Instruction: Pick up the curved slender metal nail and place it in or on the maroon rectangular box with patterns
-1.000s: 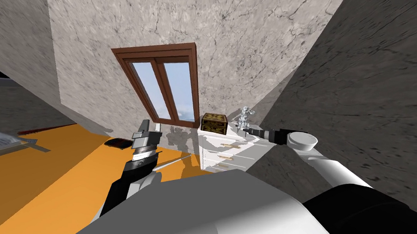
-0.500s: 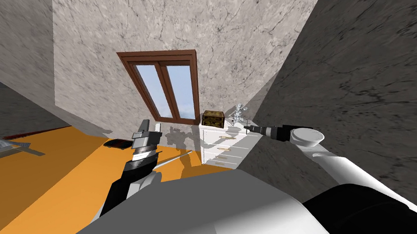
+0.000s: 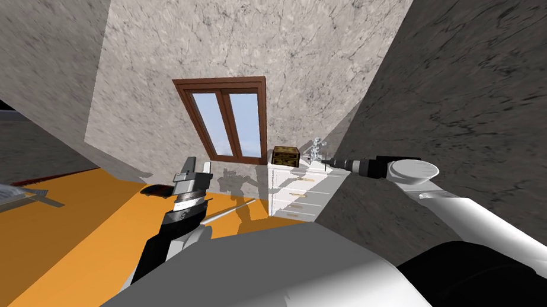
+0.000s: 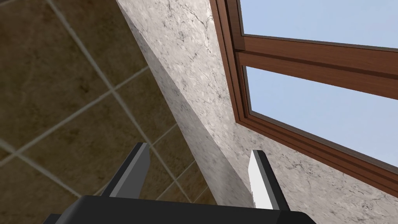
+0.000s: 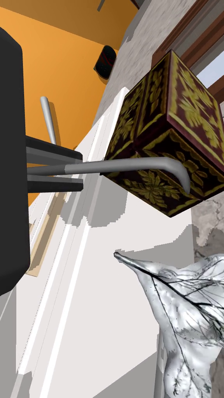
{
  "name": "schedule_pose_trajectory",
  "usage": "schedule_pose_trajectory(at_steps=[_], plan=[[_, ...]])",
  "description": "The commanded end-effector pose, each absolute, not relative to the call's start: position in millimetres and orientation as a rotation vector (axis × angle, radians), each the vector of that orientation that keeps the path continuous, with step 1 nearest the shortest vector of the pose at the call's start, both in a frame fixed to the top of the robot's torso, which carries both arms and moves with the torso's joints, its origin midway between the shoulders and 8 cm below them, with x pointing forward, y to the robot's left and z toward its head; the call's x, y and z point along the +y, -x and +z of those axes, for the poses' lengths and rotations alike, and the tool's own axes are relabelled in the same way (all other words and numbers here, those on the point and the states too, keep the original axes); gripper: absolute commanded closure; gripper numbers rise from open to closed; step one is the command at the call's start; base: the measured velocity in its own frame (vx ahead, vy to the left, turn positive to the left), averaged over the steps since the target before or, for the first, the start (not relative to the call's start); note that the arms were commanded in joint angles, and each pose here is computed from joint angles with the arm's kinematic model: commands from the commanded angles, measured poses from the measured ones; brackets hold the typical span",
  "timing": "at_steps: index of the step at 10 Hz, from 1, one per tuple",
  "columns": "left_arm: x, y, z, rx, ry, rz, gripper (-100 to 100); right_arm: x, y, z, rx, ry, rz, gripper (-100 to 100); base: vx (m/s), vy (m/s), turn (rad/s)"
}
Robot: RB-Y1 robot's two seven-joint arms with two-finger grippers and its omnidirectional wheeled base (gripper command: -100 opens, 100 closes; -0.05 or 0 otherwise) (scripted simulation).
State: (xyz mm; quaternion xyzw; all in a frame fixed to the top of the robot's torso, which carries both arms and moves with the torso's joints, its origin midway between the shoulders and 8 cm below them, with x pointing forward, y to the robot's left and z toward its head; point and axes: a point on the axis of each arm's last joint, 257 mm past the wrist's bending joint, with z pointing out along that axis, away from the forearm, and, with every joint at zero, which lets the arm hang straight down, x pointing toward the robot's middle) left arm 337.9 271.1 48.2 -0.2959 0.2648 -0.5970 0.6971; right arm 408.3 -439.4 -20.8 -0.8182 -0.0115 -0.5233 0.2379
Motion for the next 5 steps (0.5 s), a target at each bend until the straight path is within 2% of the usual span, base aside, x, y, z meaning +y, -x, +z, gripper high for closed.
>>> schedule_pose_trajectory(at_steps=[1,5], plan=[[271.1,-337.9,48.2,0.591,0.66,-1.331,0,-442.9,-409.5,-1.9,-0.018,2.235,-1.443,100,0.093,0.156,0.05],[271.1,-337.8,48.2,0.591,0.66,-1.331,0,-444.4,-410.3,30.5,0.014,2.229,-1.441,100,0.128,0.152,0.059]])
